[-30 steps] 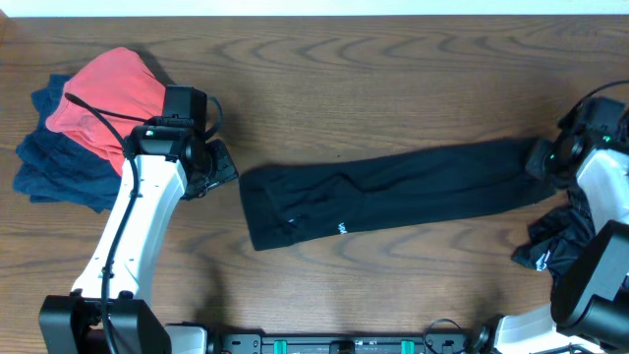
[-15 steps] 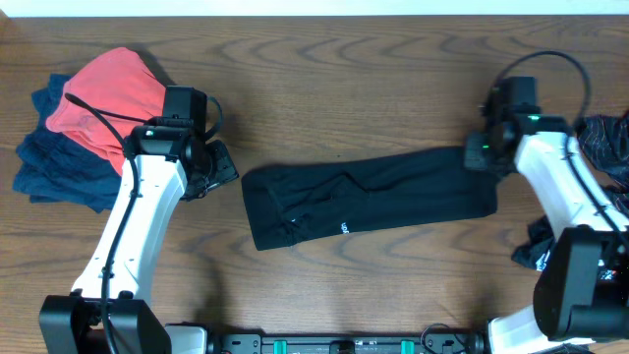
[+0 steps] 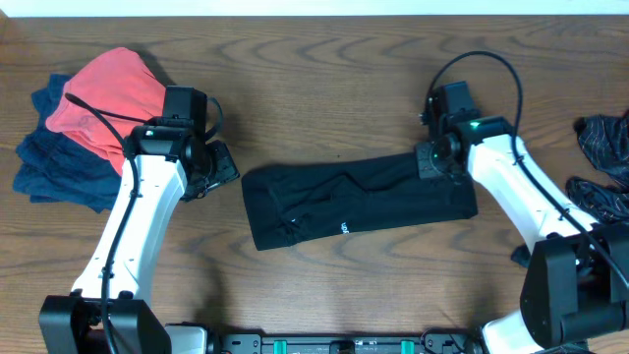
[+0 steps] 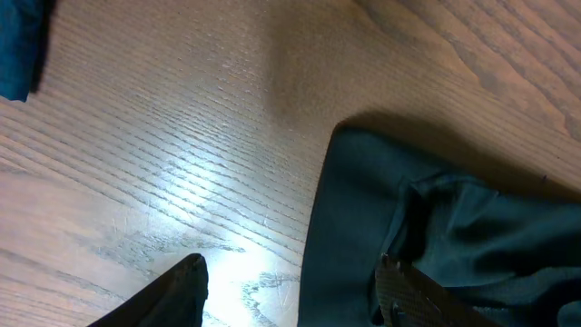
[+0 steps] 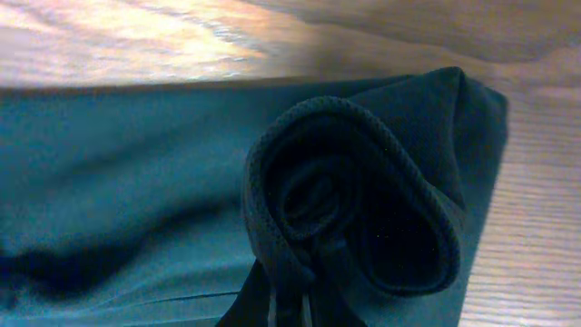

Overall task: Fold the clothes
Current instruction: 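Fold the right end leftward over the strip with the right gripper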

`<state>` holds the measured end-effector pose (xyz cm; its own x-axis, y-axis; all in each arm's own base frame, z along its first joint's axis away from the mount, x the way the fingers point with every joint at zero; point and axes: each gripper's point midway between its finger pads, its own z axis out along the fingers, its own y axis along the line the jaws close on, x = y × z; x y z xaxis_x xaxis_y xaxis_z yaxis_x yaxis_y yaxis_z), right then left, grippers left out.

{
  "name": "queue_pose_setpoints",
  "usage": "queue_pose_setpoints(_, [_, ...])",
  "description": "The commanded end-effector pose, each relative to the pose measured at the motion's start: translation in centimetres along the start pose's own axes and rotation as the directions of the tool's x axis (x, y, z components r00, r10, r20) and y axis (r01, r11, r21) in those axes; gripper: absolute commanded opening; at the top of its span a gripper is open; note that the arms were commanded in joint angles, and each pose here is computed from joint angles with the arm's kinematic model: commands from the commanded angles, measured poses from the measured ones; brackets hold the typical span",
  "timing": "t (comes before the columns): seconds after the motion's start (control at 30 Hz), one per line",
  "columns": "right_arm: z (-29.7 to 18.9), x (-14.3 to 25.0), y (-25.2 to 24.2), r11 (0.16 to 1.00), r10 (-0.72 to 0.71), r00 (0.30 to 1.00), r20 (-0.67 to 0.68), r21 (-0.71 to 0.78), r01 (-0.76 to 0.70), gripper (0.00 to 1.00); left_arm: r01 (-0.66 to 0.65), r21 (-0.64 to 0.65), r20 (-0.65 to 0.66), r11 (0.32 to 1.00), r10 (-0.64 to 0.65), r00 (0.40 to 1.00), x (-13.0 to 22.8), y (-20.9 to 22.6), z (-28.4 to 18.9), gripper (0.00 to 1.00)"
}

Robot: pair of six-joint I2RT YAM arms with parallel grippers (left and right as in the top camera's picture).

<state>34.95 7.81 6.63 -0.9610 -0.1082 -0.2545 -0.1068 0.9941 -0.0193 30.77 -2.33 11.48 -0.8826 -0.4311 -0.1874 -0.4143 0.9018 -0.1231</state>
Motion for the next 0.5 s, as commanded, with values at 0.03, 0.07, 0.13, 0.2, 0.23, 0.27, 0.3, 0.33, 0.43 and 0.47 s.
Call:
queue_pose_setpoints(0.03, [0.1, 0.3, 1.4, 1.0, -0.029, 1.0, -0.007, -0.011, 0.029, 0.01, -0.002, -0.012, 0.005, 1.0, 0.002, 1.0, -0.3, 0.2, 0.0, 0.61])
queue_pose_setpoints(0.07, [0.1, 0.3, 1.7, 0.999, -0.036, 0.999, -0.007, -0.016, 0.036, 0.01, -0.002, -0.012, 0.005, 1.0, 0.002, 1.0, -0.3, 0.2, 0.0, 0.61])
queue_pose_setpoints(0.13, [0.1, 0.4, 2.1, 0.999, -0.048, 0.999, -0.007, -0.019, 0.048, 0.01, -0.001, -0.012, 0.005, 1.0, 0.001, 1.0, -0.3, 0.2, 0.0, 0.61])
queue_pose_setpoints(0.2, [0.1, 0.5, 2.5, 0.998, -0.058, 0.998, -0.007, -0.023, 0.058, 0.01, -0.001, -0.012, 0.005, 1.0, 0.001, 1.0, -0.3, 0.2, 0.0, 0.61])
queue_pose_setpoints(0.23, [0.1, 0.5, 2.7, 0.998, -0.062, 0.998, -0.006, -0.024, 0.062, 0.02, -0.001, -0.012, 0.005, 1.0, 0.001, 1.0, -0.3, 0.2, 0.0, 0.61])
queue_pose_setpoints(0.27, [0.0, 0.5, 2.8, 0.997, -0.066, 0.998, -0.007, -0.027, 0.065, 0.04, -0.001, -0.012, 0.005, 1.0, 0.001, 1.0, -0.3, 0.2, 0.0, 0.61])
queue_pose_setpoints(0.3, [0.0, 0.6, 3.0, 0.997, -0.068, 0.998, -0.009, -0.034, 0.067, 0.09, -0.001, -0.012, 0.005, 1.0, 0.001, 1.0, -0.3, 0.2, 0.0, 0.61])
queue_pose_setpoints(0.33, [0.0, 0.6, 3.2, 0.997, -0.068, 0.998, -0.01, -0.048, 0.067, 0.11, -0.002, -0.012, 0.005, 1.0, 0.002, 1.0, -0.3, 0.2, 0.0, 0.62])
queue_pose_setpoints(0.43, [-0.1, 0.9, 4.7, 0.986, -0.103, 0.995, -0.017, -0.135, 0.1, 0.08, -0.001, -0.012, 0.005, 1.0, 0.001, 1.0, -0.3, 0.2, 0.0, 0.62])
queue_pose_setpoints(0.47, [-0.2, 1.1, 5.4, 0.976, -0.132, 0.991, -0.016, -0.174, 0.127, 0.1, -0.001, -0.012, 0.005, 1.0, 0.001, 1.0, -0.3, 0.2, 0.0, 0.62])
